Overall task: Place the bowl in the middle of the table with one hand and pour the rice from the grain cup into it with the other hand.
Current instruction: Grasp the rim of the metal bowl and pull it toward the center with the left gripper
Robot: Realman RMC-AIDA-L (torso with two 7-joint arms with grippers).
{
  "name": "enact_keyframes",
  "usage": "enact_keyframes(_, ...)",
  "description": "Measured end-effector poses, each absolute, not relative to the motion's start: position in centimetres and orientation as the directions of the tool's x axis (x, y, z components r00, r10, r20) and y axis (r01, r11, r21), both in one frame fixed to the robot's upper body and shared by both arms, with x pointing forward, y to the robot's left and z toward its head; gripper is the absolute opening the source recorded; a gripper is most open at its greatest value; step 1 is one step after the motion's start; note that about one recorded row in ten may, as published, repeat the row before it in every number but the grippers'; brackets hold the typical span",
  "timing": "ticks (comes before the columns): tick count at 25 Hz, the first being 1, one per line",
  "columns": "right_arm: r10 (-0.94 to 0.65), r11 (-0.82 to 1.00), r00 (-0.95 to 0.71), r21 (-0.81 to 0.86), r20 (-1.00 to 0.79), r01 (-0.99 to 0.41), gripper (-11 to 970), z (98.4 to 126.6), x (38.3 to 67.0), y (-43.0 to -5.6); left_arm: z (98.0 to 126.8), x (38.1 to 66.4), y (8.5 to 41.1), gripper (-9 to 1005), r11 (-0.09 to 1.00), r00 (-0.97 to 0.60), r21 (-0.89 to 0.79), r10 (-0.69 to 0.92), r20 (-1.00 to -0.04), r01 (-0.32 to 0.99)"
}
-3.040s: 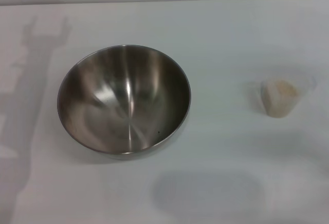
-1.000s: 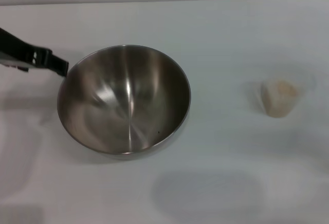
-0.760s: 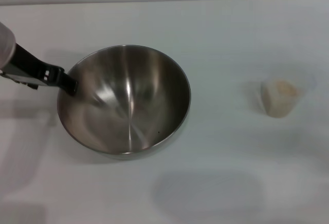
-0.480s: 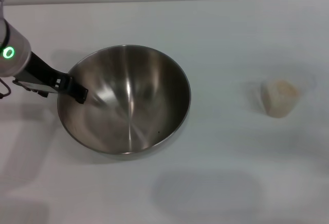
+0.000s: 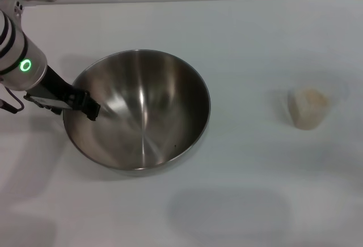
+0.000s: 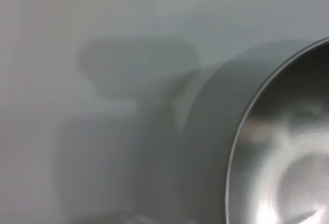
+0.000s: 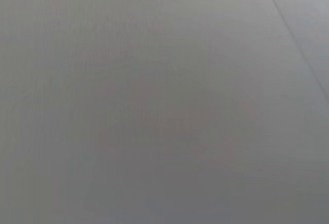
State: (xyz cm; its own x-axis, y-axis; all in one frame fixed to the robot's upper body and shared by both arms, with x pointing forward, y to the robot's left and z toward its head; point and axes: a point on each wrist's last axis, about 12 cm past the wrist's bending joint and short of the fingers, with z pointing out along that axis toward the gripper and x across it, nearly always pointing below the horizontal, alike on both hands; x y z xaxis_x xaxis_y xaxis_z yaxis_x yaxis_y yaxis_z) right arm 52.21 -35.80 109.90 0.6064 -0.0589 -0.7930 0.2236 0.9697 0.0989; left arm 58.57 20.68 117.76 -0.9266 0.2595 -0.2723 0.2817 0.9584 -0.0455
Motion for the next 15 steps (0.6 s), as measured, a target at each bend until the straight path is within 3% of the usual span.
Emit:
enact_keyframes(10,-0.058,0.97,0.61,0.1,-0.79,0.222,765,109.9,52.15,-35.7,117.33,59.03,21.13,612,0.959,-0.924,-0.031,0.261,-0.278,0.281)
enact_keyframes(15,-0.058,0.97,0.611,0.101,-0.79,0.222,764,109.91,52.15,-35.67,117.14,59.21,21.47,410,0.959,-0.927,-0.036,0.262,-0.268,0.281)
